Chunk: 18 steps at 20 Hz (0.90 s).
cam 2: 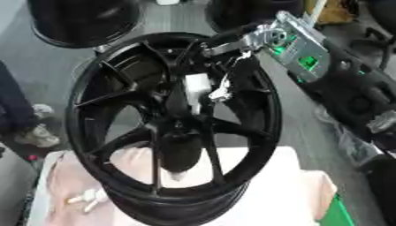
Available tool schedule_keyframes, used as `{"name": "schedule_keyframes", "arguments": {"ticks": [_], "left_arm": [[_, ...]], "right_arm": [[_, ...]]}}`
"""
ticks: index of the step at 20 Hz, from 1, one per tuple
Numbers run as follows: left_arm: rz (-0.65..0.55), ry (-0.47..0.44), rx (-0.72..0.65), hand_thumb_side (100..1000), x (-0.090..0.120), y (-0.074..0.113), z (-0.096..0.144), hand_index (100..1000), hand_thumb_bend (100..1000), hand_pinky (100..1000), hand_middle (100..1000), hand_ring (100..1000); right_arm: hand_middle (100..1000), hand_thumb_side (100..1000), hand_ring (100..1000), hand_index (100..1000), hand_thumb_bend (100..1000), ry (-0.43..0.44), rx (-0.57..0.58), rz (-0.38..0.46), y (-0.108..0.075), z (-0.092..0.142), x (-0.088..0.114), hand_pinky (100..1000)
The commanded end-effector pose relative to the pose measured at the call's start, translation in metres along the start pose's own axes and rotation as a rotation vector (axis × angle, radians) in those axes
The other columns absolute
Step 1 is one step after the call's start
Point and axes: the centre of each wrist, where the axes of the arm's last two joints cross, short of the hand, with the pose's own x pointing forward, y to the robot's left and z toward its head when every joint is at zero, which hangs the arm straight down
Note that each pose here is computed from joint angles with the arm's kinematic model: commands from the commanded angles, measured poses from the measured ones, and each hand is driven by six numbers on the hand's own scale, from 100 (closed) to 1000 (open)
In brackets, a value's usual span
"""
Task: Pull the pin out of the wheel hub.
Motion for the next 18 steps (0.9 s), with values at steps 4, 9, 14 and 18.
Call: {"name": "schedule_keyframes", "arguments": {"ticks": [4,9,14,18], "left_arm": [[-0.023,-0.017,-0.007,1000,0.0071,0.0032,-0.0019,768,100,746,643,518],[-0.021,-0.019,-0.008,1000,0.0076,0.0034,-0.0024,768,100,747,644,519],[-0.021,-0.022,-0.011,1000,0.0081,0.0033,-0.003,768,100,747,645,519],[-0.02,-0.022,-0.013,1000,0.0083,0.0033,-0.0032,768,100,748,645,520]], "right_arm": [[686,507,359,833,293,-0.007,0.003,0.046,-0.0109,0.0096,-0.0001,309],[614,496,338,743,286,-0.021,0.0,0.038,-0.0106,0.0075,0.0008,277],[586,484,325,706,275,-0.033,-0.005,0.03,-0.0109,0.0056,0.0012,256],[563,468,317,687,259,-0.038,-0.001,0.026,-0.0098,0.0023,0.0014,243]]}}
